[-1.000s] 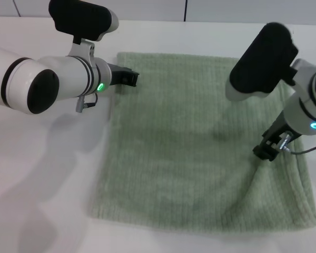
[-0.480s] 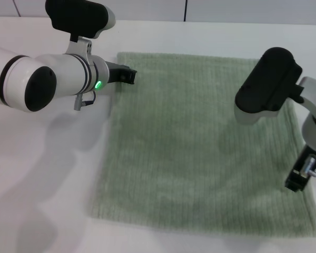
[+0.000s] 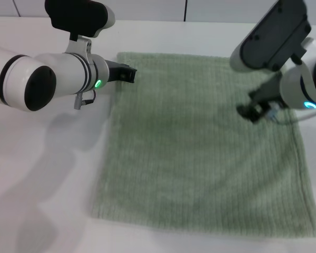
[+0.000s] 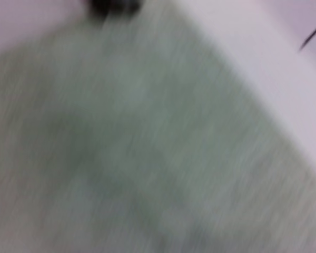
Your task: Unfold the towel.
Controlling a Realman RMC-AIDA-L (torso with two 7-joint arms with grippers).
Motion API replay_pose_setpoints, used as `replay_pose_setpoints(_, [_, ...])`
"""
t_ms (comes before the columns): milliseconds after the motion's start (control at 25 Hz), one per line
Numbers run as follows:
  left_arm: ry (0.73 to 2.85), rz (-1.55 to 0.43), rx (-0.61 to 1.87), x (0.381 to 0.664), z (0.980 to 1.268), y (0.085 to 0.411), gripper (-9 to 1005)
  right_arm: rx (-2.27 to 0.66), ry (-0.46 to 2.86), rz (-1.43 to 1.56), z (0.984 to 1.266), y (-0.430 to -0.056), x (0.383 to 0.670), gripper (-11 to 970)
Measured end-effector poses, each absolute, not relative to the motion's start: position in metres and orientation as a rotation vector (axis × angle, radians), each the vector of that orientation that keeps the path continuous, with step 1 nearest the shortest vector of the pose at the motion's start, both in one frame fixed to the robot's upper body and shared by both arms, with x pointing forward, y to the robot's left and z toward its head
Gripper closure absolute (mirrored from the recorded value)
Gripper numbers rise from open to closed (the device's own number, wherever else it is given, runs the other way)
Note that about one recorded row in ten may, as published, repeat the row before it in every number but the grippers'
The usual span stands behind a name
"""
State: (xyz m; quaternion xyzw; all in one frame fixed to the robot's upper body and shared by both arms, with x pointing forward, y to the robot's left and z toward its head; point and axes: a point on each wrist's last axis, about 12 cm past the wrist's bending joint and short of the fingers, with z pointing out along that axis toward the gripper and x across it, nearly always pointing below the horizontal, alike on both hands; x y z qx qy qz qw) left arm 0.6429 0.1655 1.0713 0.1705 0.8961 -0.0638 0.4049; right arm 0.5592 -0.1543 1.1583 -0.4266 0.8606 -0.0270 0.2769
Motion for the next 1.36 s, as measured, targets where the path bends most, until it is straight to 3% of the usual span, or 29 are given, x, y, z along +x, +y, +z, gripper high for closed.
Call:
replay_pose_setpoints(320, [2.21, -0.191, 0.38, 0.641, 1.073, 0.17, 992, -0.836, 1.87, 0.009, 1.138, -0.159, 0.577, 587])
replay_pose_setpoints(720, [1.673, -0.296, 0.021, 0.6, 1.073, 0.227, 993, -0.555, 1.588, 0.037, 1.091, -0.183, 0.583, 525])
replay_pose_setpoints(960, [1.551, -0.335, -0.033, 0.591, 1.064, 0.249, 985, -0.526, 1.558, -0.001, 1.074, -0.198, 0.589, 488])
replay_pose_setpoints(1160, [1.546, -0.315, -0.034, 0.593, 1.062, 0.254, 813, -0.397, 1.537, 0.019, 1.07, -0.219, 0.592, 457])
replay_pose_setpoints(1360, [1.501, -0.31, -0.032, 0.589, 1.065, 0.257, 813, -0.28, 1.507, 0.0, 1.067, -0.234, 0.59, 451])
